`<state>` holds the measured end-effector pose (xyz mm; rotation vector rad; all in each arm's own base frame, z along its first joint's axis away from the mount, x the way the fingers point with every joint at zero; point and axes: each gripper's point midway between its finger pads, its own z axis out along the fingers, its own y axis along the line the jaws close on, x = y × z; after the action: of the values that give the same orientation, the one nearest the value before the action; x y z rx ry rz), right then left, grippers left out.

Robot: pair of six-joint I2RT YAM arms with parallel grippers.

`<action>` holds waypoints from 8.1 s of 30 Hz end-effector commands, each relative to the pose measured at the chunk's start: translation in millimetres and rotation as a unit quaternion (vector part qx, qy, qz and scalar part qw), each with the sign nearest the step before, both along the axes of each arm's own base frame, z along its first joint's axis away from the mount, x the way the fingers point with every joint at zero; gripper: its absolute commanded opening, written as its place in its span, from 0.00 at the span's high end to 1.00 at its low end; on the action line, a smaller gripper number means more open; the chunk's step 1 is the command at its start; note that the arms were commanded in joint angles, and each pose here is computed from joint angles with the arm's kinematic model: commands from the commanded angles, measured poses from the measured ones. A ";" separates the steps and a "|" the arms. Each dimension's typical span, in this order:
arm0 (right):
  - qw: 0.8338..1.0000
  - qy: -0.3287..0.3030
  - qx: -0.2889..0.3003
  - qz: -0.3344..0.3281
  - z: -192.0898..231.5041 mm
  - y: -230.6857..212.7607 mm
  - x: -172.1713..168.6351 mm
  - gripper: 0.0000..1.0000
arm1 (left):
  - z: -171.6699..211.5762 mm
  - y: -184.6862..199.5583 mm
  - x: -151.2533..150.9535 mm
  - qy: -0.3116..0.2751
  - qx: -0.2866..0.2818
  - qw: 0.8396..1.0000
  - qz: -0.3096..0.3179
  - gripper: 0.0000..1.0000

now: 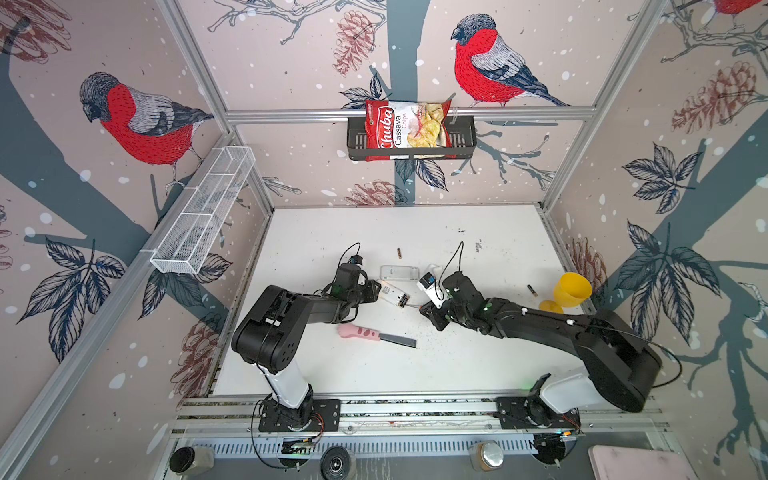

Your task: Unload the batteries from the remote control

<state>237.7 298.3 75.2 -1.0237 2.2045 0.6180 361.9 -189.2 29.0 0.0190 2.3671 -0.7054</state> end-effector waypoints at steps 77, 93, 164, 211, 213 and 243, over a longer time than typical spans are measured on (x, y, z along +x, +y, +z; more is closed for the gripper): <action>0.991 0.030 0.124 -0.046 7.4 -6.7 42.6 1.00 | -11.5 0.2 -13.1 0.034 0.003 0.999 -0.008 0.68; 0.992 0.036 0.115 -0.032 13.2 -13.4 12.4 1.00 | -11.7 -0.2 -13.1 0.035 0.002 0.999 -0.009 0.68; 0.991 0.020 0.110 -0.078 3.1 -14.8 51.5 1.00 | -10.1 0.8 -14.1 0.032 0.003 0.999 -0.008 0.69; 0.953 -0.048 0.093 -0.286 -10.7 -31.3 111.5 0.92 | 87.4 21.6 -40.2 -0.095 0.029 0.994 0.047 0.03; 0.953 -0.047 0.089 -0.285 -12.3 -30.7 109.7 0.88 | 87.3 21.7 -40.4 -0.096 0.029 0.994 0.046 0.03; 0.960 -0.028 0.087 -0.265 -24.9 -13.8 97.8 0.56 | 89.9 26.8 -38.3 -0.104 0.028 0.992 0.064 0.03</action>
<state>333.1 280.8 38.0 -0.3322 2.2289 0.4890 318.6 -163.2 108.5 -0.0202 2.2045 -0.5506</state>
